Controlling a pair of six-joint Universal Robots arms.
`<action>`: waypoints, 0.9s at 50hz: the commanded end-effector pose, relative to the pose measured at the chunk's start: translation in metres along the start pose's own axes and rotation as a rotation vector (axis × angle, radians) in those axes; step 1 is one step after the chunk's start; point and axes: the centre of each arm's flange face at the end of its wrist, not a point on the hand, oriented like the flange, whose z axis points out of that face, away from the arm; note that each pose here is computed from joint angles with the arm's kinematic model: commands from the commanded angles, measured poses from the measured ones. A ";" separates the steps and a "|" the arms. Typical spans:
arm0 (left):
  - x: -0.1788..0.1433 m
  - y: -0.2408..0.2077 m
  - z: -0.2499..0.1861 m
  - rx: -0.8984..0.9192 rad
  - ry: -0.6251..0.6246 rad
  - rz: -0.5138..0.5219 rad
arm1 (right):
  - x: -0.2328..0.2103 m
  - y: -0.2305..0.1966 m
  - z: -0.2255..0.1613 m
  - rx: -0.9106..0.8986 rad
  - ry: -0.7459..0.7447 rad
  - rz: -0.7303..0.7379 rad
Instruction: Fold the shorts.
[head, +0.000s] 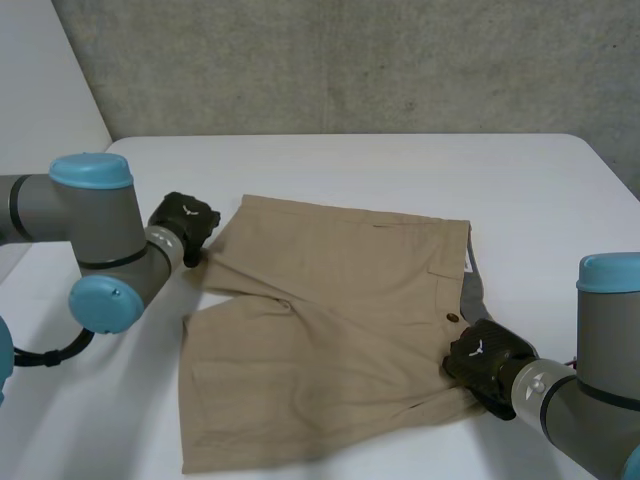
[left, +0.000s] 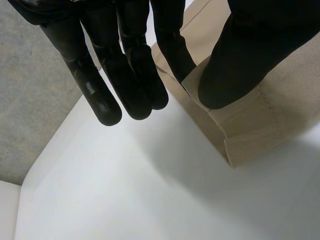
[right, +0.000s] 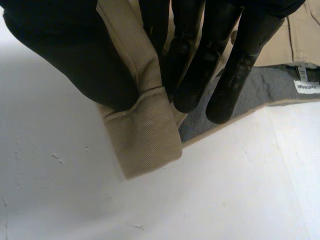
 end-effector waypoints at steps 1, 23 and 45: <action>0.001 0.007 -0.004 -0.043 -0.027 0.006 | 0.000 0.000 0.000 0.000 0.001 0.000; -0.007 -0.033 -0.069 0.018 -0.047 -0.111 | 0.018 -0.011 0.002 0.054 0.057 0.168; 0.077 0.010 -0.218 -0.223 0.253 -0.408 | 0.051 -0.028 0.026 0.198 0.149 0.561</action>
